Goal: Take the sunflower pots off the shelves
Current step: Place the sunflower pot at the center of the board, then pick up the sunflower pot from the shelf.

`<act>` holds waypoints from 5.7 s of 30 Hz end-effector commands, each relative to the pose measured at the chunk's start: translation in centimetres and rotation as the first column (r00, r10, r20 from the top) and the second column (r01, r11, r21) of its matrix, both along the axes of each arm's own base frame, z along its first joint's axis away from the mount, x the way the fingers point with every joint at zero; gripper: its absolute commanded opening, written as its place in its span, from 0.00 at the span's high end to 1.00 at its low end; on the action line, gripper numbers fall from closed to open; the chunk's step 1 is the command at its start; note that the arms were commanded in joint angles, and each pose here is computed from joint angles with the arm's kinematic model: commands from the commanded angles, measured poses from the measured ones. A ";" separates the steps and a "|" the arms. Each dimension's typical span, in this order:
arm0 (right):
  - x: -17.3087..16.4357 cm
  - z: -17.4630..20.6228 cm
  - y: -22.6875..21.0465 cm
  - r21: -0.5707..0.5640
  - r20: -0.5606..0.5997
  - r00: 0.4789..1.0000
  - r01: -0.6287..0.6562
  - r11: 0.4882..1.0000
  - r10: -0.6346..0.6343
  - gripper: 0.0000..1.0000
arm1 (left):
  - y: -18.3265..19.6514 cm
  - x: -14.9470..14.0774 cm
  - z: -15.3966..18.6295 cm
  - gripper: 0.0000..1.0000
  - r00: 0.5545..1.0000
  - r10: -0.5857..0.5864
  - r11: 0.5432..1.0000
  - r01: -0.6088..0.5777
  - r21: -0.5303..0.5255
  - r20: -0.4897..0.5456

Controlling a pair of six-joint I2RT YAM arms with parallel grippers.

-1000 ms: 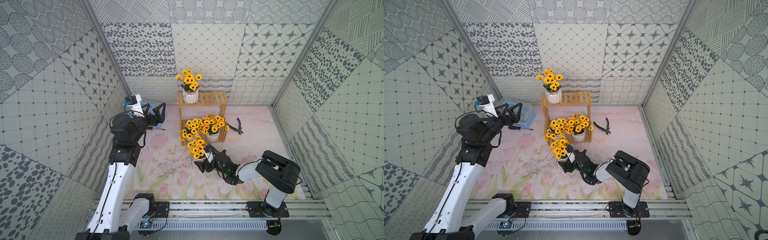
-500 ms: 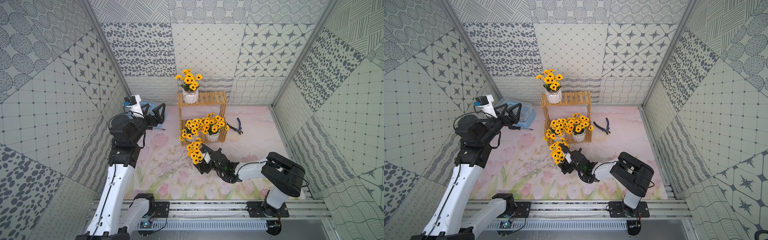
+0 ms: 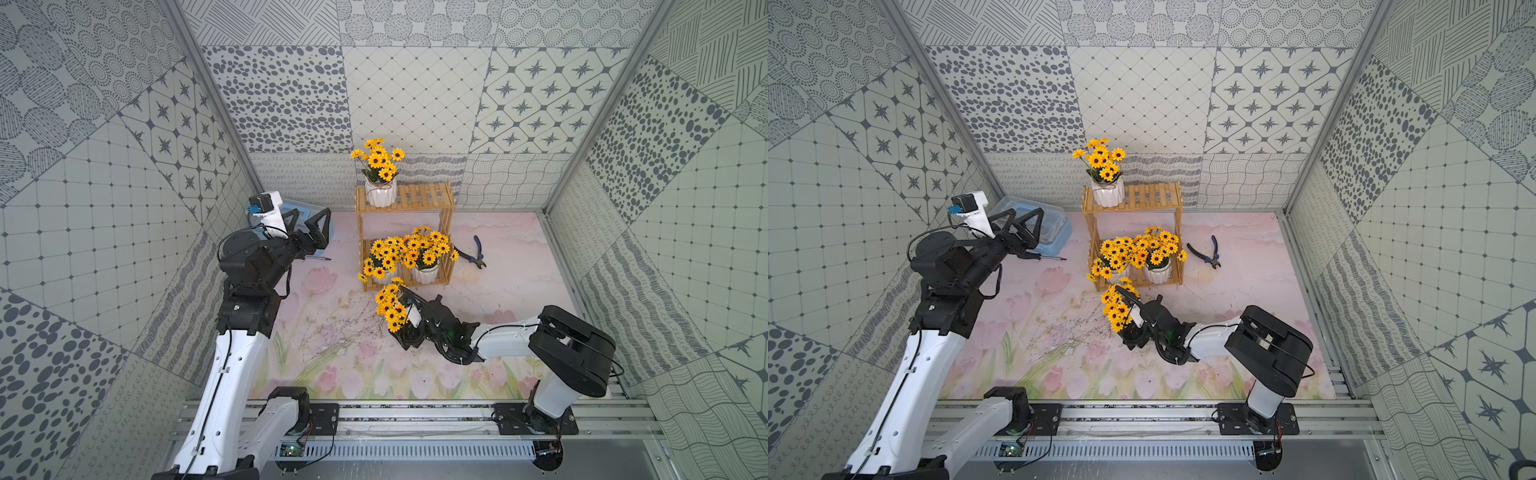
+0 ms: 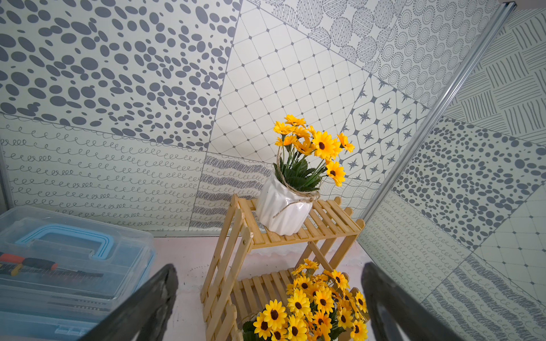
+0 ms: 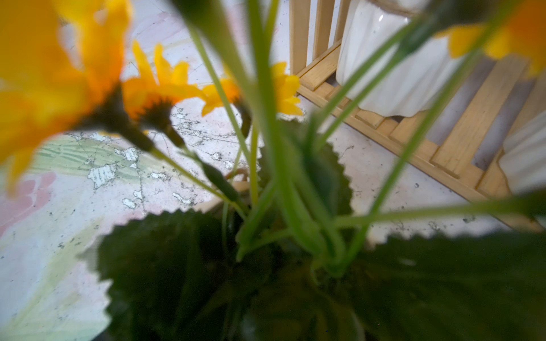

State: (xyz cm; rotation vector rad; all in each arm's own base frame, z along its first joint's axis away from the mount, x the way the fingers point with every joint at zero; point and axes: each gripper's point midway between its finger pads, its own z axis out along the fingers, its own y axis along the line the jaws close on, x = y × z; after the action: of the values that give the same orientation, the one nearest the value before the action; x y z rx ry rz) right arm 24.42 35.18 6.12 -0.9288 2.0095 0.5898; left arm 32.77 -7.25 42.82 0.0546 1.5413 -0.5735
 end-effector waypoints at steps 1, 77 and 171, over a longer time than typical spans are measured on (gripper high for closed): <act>-1.3 -1.2 0.2 -0.045 -0.062 0.997 -0.056 0.997 0.053 0.31 | -0.1 -0.3 0.7 0.03 0.999 -0.007 1.000 0.007 0.005 0.038; -4.8 18.6 -5.0 0.314 -0.016 0.988 -0.140 0.939 0.153 0.02 | 0.0 5.2 -2.5 0.03 0.997 0.010 1.000 -0.009 0.017 -0.073; 18.6 28.6 -16.8 0.269 -0.053 0.885 0.459 0.847 -0.463 0.02 | -13.2 15.3 -4.8 0.03 0.945 -0.245 0.906 0.143 0.399 0.218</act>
State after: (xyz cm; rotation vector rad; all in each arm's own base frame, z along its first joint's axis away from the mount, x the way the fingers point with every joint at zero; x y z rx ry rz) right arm 43.47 18.81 33.20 -0.2461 2.0276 0.5733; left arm 47.62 -20.24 35.86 0.5733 1.4582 -0.4016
